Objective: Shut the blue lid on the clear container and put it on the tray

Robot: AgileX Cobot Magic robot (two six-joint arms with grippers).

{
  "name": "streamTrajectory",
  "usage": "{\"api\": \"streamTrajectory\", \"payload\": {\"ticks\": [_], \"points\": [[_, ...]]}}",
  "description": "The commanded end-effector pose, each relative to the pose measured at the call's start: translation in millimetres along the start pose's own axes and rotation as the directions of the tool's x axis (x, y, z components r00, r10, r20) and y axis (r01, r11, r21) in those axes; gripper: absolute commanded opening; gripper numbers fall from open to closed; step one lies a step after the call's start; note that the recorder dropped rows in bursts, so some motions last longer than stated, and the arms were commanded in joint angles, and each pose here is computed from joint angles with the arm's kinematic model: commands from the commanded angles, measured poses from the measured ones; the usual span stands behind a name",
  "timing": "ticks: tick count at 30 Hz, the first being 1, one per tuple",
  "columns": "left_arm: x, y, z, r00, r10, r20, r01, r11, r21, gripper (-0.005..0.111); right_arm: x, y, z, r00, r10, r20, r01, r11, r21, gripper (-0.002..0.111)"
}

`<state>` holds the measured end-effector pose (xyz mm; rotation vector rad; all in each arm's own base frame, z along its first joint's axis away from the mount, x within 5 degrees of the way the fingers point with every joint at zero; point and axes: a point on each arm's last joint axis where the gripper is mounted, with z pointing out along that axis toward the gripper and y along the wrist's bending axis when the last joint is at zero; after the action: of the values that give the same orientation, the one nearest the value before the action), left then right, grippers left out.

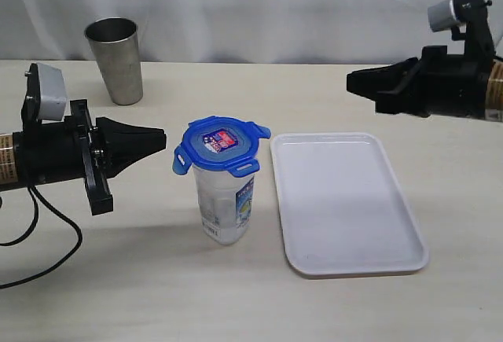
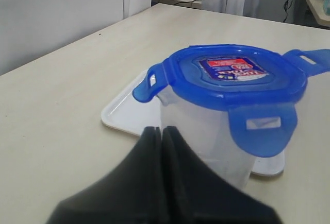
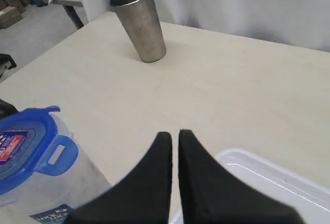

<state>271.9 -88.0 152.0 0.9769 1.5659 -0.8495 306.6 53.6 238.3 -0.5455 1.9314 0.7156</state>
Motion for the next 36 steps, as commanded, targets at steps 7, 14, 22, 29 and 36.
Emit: {"api": "streamTrajectory", "payload": {"ticks": [7,14,22,29,36], "points": [[-1.8,-0.9,2.6,1.000,0.008,0.004,-0.008,1.000,0.025,0.000,28.2,-11.8,17.3,0.976,-0.208,-0.071,0.155,0.880,-0.450,0.004],[-0.9,-3.6,2.5,1.000,0.014,-0.005,-0.014,0.998,0.055,0.000,29.9,20.2,38.5,0.960,-0.273,-0.064,0.194,0.813,-0.549,0.004],[0.3,-5.8,2.3,1.000,0.003,-0.019,-0.001,0.997,0.079,0.000,29.0,36.2,47.3,0.960,-0.275,-0.052,0.194,0.789,-0.584,0.004],[-1.9,-11.1,9.8,1.000,0.007,-0.009,-0.006,0.996,0.093,0.000,28.5,36.1,47.5,0.963,-0.265,-0.052,0.187,0.792,-0.581,0.004],[-2.2,-11.9,10.7,1.000,0.026,-0.006,-0.025,0.995,0.096,0.000,28.5,36.1,47.5,0.963,-0.265,-0.052,0.187,0.792,-0.581,0.004]]}}
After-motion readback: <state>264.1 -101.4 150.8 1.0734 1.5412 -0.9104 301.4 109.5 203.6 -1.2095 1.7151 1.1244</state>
